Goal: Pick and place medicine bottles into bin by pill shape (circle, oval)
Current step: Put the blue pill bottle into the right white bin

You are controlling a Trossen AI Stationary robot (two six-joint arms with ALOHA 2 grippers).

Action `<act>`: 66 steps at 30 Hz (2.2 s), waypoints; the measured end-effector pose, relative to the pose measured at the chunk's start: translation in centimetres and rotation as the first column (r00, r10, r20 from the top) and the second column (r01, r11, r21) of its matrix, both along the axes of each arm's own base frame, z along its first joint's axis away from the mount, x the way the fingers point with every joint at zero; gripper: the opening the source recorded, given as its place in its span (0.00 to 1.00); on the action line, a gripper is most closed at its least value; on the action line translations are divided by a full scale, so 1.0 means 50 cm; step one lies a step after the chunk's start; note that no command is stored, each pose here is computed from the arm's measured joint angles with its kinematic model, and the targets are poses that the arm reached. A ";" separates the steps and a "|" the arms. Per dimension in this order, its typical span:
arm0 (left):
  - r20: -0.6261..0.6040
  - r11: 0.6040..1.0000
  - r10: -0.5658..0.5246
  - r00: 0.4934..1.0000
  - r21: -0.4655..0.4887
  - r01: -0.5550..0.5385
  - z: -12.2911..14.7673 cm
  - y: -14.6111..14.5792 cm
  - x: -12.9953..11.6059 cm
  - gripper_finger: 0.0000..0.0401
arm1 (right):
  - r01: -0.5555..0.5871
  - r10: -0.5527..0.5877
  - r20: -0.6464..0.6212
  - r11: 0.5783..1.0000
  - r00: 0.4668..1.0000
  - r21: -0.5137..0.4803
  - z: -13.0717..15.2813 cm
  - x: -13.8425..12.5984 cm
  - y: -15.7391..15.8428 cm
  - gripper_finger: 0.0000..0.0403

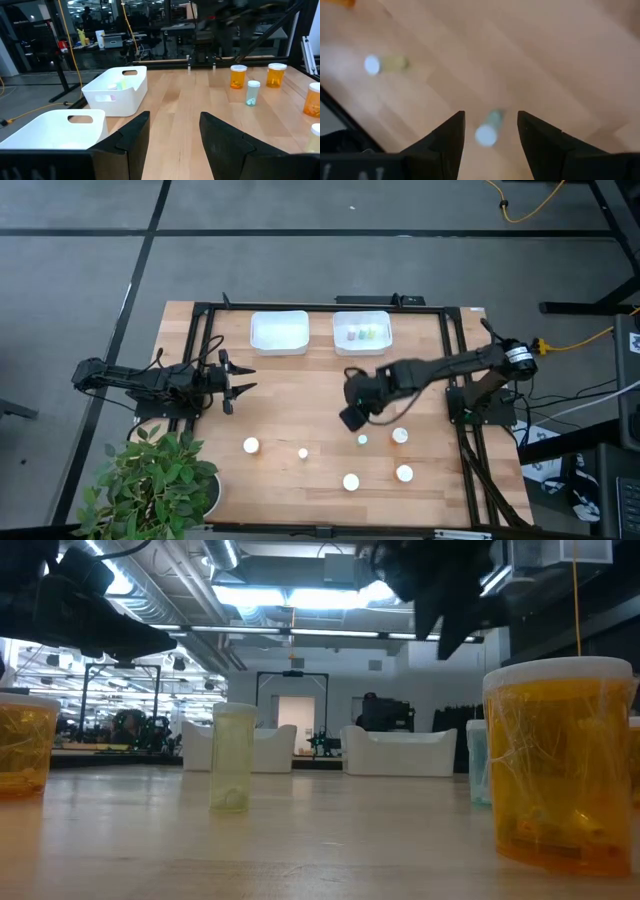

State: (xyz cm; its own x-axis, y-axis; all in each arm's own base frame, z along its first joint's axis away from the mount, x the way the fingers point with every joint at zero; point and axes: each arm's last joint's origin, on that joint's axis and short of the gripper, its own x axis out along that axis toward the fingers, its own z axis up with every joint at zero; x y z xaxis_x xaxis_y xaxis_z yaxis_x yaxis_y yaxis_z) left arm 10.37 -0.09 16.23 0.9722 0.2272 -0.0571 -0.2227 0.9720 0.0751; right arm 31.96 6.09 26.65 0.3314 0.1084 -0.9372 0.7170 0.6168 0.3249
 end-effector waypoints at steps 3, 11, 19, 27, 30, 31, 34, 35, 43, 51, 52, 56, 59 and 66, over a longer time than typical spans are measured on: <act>0.000 1.000 -0.001 1.000 0.000 0.001 0.000 0.000 0.000 0.42 | 0.014 -0.014 -0.008 1.000 1.000 0.019 0.000 -0.009 0.040 0.46; 0.000 1.000 0.000 1.000 0.000 0.000 0.000 0.000 0.000 0.42 | 0.040 -0.040 -0.011 0.999 0.999 0.017 0.000 -0.032 0.111 0.46; 0.000 1.000 -0.001 1.000 0.000 0.001 0.000 0.000 0.000 0.42 | 0.082 -0.084 -0.033 0.995 0.996 -0.048 -0.023 -0.032 0.132 0.46; 0.000 1.000 0.000 1.000 0.000 0.000 0.000 0.000 0.000 0.42 | 0.071 -0.076 -0.098 0.996 0.992 -0.053 -0.066 -0.013 0.142 0.46; 0.000 1.000 0.000 1.000 0.000 0.000 0.000 0.000 0.000 0.42 | 0.071 -0.077 -0.112 0.996 0.991 -0.057 -0.077 -0.009 0.144 0.46; 0.000 1.000 0.000 1.000 0.000 0.000 0.000 0.000 0.000 0.42 | 0.070 -0.077 -0.117 0.996 0.990 -0.058 -0.081 -0.007 0.145 0.46; 0.000 1.000 0.000 1.000 0.001 0.000 0.000 0.000 0.000 0.42 | 0.069 -0.077 -0.133 0.996 0.988 -0.063 -0.091 -0.003 0.146 0.46; 0.000 1.000 -0.001 1.000 0.001 0.001 0.000 0.000 0.000 0.42 | 0.069 -0.077 -0.135 0.996 0.988 -0.064 -0.093 -0.003 0.147 0.46; 0.000 1.000 0.000 1.000 0.001 0.000 0.000 0.000 0.000 0.42 | 0.072 -0.081 -0.138 0.995 0.987 -0.066 -0.097 -0.001 0.146 0.46; 0.000 1.000 0.000 1.000 0.001 0.000 0.000 0.000 0.000 0.42 | 0.119 -0.127 -0.124 0.991 0.984 -0.068 -0.097 0.001 0.146 0.46; -0.001 1.000 0.000 1.000 0.001 0.000 0.000 0.000 0.000 0.42 | 0.137 -0.146 -0.119 0.988 0.982 -0.075 -0.097 0.001 0.145 0.46; 0.000 1.000 -0.001 1.000 0.001 0.001 0.000 0.000 0.000 0.42 | 0.149 -0.157 -0.112 0.985 0.981 -0.084 -0.097 0.002 0.144 0.46; 0.000 1.000 -0.001 1.000 0.001 0.001 0.000 0.000 0.000 0.42 | 0.149 -0.158 -0.112 0.985 0.981 -0.085 -0.097 0.002 0.144 0.47; 0.000 1.000 0.000 1.000 0.001 0.000 0.000 0.000 0.000 0.42 | 0.138 -0.148 -0.117 0.986 0.982 -0.091 -0.097 0.001 0.144 0.51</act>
